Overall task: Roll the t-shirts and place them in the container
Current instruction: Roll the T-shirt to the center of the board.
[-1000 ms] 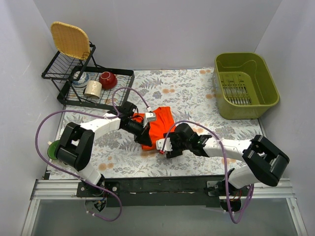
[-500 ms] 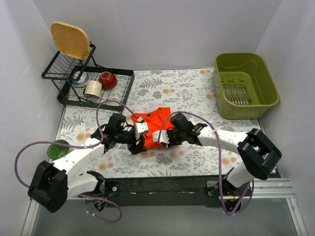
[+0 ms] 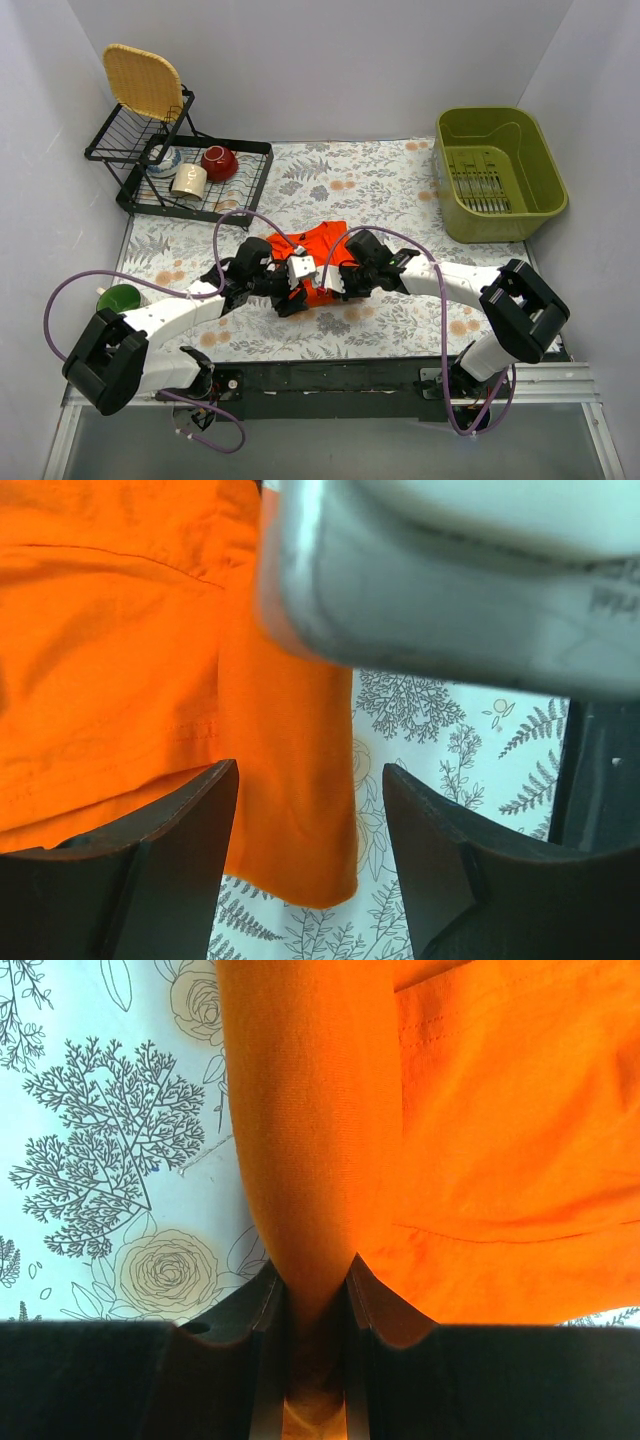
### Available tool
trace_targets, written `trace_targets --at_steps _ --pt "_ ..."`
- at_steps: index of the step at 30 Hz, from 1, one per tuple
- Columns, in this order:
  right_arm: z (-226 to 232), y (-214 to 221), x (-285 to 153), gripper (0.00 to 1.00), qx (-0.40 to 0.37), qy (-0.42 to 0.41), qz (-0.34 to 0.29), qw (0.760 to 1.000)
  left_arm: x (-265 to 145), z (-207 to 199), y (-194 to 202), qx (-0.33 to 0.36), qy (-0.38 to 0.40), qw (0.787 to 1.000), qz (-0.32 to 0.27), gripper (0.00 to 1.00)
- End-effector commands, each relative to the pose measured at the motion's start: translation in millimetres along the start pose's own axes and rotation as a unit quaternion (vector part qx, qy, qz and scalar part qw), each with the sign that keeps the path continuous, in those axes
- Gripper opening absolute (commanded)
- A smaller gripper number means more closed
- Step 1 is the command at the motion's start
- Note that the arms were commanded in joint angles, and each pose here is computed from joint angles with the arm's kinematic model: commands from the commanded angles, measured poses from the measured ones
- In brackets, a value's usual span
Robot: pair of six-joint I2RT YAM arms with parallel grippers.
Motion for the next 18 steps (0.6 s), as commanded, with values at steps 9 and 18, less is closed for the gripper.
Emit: trace_targets --at_steps 9,18 --pt "-7 -11 -5 0.22 0.032 -0.001 -0.026 0.999 5 -1 6 -0.015 -0.002 1.000 0.007 0.59" --pt "0 -8 -4 0.22 0.059 -0.022 -0.031 0.998 14 -8 23 -0.060 0.007 0.998 0.033 0.22"
Point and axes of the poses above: each gripper's point midway between its finger pads, its own x axis out along the fingers, its own z axis along the line the jaws close on, y = z × x, the point moved 9 cm from there along -x, back along the fingers, and after that the axes turned 12 degrees about x, right-handed, at the moved point
